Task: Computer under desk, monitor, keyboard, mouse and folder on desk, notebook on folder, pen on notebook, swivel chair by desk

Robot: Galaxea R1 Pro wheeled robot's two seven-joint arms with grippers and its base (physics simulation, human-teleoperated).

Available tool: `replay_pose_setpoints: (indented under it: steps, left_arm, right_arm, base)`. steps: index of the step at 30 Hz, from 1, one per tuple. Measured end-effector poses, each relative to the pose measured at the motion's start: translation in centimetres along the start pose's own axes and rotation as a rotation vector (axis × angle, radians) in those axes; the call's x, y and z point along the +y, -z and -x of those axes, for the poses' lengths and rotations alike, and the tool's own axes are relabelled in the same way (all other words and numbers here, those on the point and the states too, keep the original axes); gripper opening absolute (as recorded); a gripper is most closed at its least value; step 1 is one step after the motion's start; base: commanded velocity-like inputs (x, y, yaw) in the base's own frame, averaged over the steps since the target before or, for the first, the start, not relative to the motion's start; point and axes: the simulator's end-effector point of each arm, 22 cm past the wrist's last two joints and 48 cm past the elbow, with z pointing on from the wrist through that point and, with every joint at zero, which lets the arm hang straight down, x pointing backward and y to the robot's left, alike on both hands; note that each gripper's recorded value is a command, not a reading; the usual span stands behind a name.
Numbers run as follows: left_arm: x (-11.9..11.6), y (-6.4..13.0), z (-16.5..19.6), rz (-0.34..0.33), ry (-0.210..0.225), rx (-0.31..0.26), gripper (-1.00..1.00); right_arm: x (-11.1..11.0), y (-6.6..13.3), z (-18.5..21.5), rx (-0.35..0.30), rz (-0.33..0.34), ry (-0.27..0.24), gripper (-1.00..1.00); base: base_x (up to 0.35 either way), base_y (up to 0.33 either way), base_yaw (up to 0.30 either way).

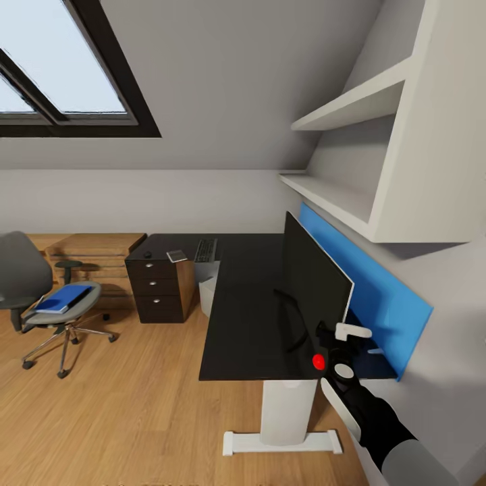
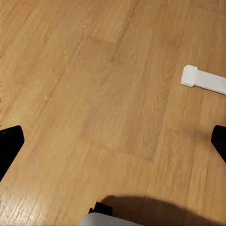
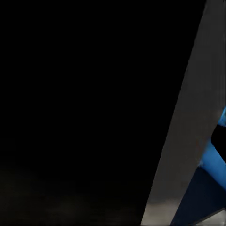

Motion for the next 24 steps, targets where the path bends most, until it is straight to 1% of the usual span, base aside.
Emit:
replay_pose_setpoints:
  steps: [12, 20, 24]
  left_arm:
    - [0.0, -0.02, 0.01, 0.0, 0.0, 0.0, 1.0]
    - [0.0, -0.01, -0.01, 0.0, 0.0, 0.001, 1.0]
    - [0.01, 0.0, 0.0, 0.0, 0.0, 0.0, 1.0]
  right_arm:
    - [-0.01, -0.04, 0.0, 0.0, 0.0, 0.0, 1.0]
    - [0.03, -0.02, -0.07, 0.001, 0.001, 0.001, 1.0]
    - [0.04, 0.0, -0.04, 0.0, 0.001, 0.001, 1.0]
  base:
    - [-0.245, 0.173, 0.0]
    - [-0.258, 0.047, 0.0]
    - [-0.132, 0.007, 0.0]
